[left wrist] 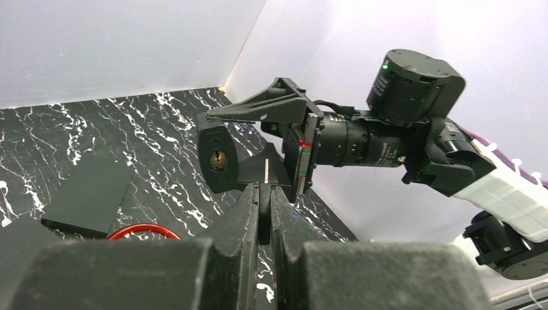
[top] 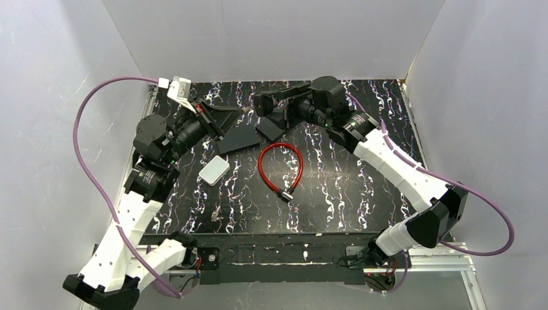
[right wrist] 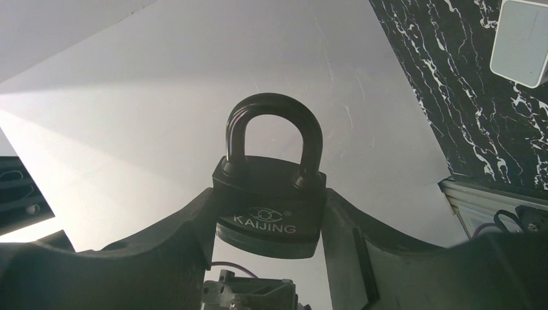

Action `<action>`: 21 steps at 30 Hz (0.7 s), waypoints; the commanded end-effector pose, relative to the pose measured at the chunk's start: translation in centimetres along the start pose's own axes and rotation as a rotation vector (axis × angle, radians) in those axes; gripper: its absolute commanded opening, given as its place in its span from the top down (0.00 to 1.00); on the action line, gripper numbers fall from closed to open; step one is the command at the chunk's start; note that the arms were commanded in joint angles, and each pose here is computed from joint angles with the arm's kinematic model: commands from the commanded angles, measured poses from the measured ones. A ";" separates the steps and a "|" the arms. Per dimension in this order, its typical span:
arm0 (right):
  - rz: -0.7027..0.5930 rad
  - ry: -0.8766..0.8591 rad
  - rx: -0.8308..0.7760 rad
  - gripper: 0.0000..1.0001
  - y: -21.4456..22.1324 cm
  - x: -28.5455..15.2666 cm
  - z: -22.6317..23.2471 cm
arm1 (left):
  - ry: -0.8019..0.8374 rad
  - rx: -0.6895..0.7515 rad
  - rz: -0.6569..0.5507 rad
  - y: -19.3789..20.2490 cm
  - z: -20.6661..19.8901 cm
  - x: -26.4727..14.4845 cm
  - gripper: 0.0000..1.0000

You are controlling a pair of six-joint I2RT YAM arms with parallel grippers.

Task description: Unlock with the key

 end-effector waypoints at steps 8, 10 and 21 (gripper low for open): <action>0.091 -0.174 0.039 0.99 2.0 -1.6 4.0 | -0.012 -0.005 -0.008 0.0 0.5 0.8 1.00; 0.093 -0.173 0.039 0.99 2.0 -1.5 4.0 | -0.026 0.003 -0.013 0.1 0.7 0.9 1.00; 0.107 -0.153 0.045 0.99 2.0 -1.1 3.6 | -0.066 -0.003 0.016 1.1 2.0 1.7 1.00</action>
Point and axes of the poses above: each gripper's point midway between its finger pads, its own x axis out along the fingers, its own z axis along the line the jaws close on, y = z × x, the point moved 6 cm from there along -x, back along the fingers, and after that the axes turned 2 degrees about x, right-handed, at the moved point
